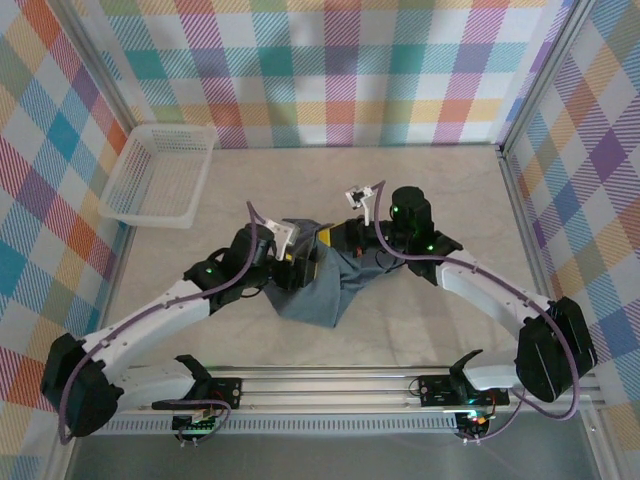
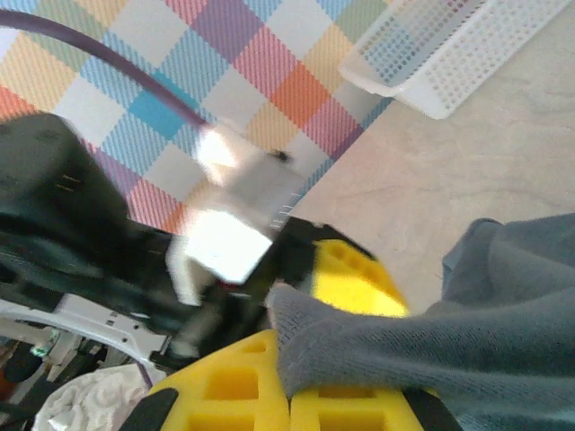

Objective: Fold the inside-out t-shirt

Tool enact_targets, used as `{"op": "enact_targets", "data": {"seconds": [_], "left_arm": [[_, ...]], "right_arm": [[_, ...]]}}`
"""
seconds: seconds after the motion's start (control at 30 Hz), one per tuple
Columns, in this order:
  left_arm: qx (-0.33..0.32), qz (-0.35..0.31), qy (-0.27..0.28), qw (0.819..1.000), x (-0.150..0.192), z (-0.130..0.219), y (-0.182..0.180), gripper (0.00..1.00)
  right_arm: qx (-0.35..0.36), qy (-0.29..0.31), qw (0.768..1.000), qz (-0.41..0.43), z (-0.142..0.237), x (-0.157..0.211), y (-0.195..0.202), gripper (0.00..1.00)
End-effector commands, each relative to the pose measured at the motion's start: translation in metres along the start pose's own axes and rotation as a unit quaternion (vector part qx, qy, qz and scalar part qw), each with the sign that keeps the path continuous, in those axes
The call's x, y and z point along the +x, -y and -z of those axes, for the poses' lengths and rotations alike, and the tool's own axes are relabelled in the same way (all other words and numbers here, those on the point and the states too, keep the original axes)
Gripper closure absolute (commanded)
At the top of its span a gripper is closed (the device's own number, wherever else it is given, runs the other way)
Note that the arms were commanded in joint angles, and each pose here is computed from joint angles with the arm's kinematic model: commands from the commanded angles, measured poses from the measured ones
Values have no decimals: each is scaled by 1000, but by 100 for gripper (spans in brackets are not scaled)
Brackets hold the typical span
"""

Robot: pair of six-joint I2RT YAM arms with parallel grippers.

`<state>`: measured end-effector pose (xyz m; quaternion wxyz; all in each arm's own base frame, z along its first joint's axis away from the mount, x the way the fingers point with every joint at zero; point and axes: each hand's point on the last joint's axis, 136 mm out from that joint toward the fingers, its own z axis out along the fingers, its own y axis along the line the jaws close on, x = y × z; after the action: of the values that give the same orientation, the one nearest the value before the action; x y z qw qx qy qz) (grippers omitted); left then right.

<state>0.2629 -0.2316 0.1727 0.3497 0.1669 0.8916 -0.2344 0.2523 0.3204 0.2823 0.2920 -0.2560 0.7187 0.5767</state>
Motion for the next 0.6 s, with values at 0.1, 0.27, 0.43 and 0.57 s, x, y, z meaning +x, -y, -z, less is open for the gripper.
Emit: {"op": "enact_targets", "data": {"seconds": [0.1,0.27,0.43,0.57], "left_arm": [[-40,7,34,999,-40,-22,-20,28],[10,71,24,997,-82,-12,-11,100],[135,149,49,978,-145,54,32,100],[205,110,32,972,-160,81,82,100]], "right_arm": [[-1,11,999,30,11,-14,-19,100],[188,52,980,-31,49,-11,50,100],[436,1,900,-20,115,46,150,100],[365,-27,931,-4,102,36,125,100]]}}
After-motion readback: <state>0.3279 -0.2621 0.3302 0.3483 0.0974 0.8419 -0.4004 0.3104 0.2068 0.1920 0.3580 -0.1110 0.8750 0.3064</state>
